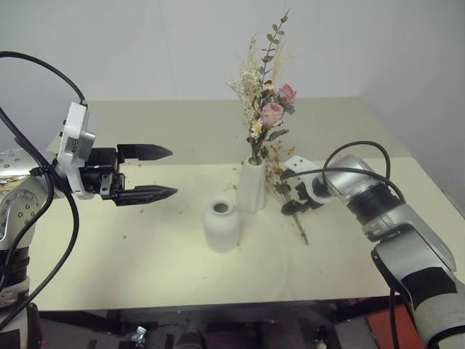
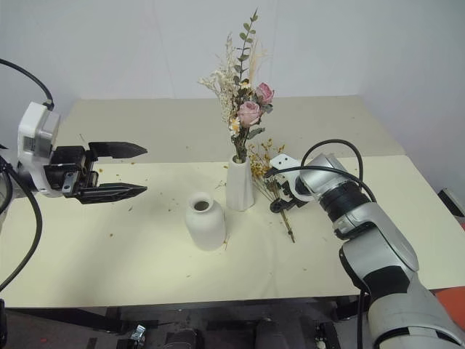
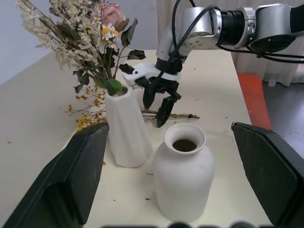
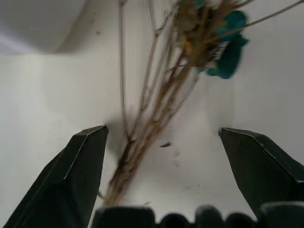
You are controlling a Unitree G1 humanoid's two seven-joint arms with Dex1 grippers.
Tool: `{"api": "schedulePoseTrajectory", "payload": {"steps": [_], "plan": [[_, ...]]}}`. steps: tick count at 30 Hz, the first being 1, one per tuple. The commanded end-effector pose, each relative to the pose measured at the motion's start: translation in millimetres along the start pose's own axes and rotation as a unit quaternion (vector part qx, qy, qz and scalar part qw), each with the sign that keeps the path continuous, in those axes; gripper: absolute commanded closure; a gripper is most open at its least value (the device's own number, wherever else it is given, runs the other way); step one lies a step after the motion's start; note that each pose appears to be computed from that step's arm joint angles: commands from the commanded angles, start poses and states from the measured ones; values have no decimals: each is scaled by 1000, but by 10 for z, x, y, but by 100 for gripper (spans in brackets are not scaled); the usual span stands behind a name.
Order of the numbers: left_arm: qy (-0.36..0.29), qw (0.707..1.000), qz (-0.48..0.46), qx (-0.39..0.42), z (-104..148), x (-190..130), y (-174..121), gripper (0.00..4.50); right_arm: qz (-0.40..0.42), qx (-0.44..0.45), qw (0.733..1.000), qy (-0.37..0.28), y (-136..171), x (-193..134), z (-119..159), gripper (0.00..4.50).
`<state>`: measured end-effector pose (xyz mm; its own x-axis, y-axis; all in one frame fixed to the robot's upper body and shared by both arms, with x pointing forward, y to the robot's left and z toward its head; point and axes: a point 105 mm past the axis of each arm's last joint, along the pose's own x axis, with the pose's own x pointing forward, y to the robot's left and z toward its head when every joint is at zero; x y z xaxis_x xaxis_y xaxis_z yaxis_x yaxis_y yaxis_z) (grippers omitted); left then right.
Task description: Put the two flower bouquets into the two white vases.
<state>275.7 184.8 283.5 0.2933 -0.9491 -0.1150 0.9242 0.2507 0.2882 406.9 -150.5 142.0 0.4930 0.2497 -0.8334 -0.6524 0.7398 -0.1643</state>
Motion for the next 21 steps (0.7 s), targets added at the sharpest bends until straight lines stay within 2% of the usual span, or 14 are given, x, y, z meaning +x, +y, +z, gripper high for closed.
{"api": "schedulePoseTrajectory", "payload": {"steps": [1, 7, 12, 18, 21], "plan": [[-15, 1000, 7, 24, 137, -49, -31, 0, -1, -13, 1000, -24, -33, -27, 118, 66], [-14, 1000, 16, 22, 130, -64, -31, 0, -13, 30, 999, -42, -134, -60, 117, 258], [-14, 1000, 16, 21, 135, -61, -32, 0, -39, 106, 992, -49, -285, -126, 35, 434], [-15, 1000, 16, 19, 139, -63, 1, 0, -72, 236, 965, -88, -493, -301, -21, 443], [-15, 1000, 16, 20, 147, -66, 21, 0, -90, 282, 946, -130, -612, -427, -20, 443]]}}
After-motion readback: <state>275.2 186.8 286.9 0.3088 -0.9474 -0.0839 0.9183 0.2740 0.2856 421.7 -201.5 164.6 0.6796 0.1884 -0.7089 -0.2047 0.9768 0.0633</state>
